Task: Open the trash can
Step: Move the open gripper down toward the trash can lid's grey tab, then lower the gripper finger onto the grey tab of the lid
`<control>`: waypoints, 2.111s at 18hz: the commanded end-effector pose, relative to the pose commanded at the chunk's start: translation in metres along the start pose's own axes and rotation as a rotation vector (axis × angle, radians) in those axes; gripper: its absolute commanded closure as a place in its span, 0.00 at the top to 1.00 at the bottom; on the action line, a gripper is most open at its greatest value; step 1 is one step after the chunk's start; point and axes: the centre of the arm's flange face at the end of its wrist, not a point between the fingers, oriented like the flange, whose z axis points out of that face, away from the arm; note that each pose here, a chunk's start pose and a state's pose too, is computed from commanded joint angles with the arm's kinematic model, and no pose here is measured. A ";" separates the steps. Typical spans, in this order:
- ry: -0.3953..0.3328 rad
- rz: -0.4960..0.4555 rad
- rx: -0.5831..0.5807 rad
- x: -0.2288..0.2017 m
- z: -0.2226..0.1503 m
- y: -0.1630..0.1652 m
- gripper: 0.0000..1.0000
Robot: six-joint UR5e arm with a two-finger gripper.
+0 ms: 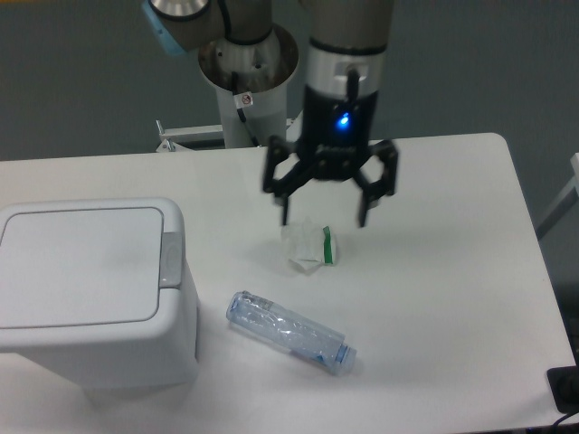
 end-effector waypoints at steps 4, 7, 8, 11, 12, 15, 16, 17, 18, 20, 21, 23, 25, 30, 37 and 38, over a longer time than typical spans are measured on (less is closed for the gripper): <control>0.026 0.038 -0.035 0.028 0.020 0.005 1.00; 0.036 0.029 -0.067 0.031 0.033 0.018 1.00; 0.038 0.026 -0.068 0.036 0.033 0.021 1.00; 0.042 -0.003 -0.076 0.040 0.038 0.022 1.00; 0.041 -0.005 -0.078 0.041 0.039 0.022 1.00; 0.048 0.005 -0.086 0.047 0.046 0.023 1.00; 0.049 0.006 -0.088 0.047 0.047 0.023 1.00; 0.050 0.005 -0.090 0.046 0.049 0.023 1.00; 0.051 0.006 -0.091 0.047 0.051 0.022 1.00; 0.052 0.006 -0.094 0.046 0.054 0.022 1.00; 0.054 0.009 -0.098 0.048 0.056 0.023 1.00; 0.054 0.011 -0.097 0.048 0.056 0.023 1.00; 0.057 0.013 -0.102 0.050 0.060 0.023 1.00; 0.058 0.014 -0.104 0.050 0.061 0.023 1.00; 0.058 0.015 -0.104 0.050 0.062 0.023 1.00; 0.057 0.013 -0.109 0.048 0.065 0.023 1.00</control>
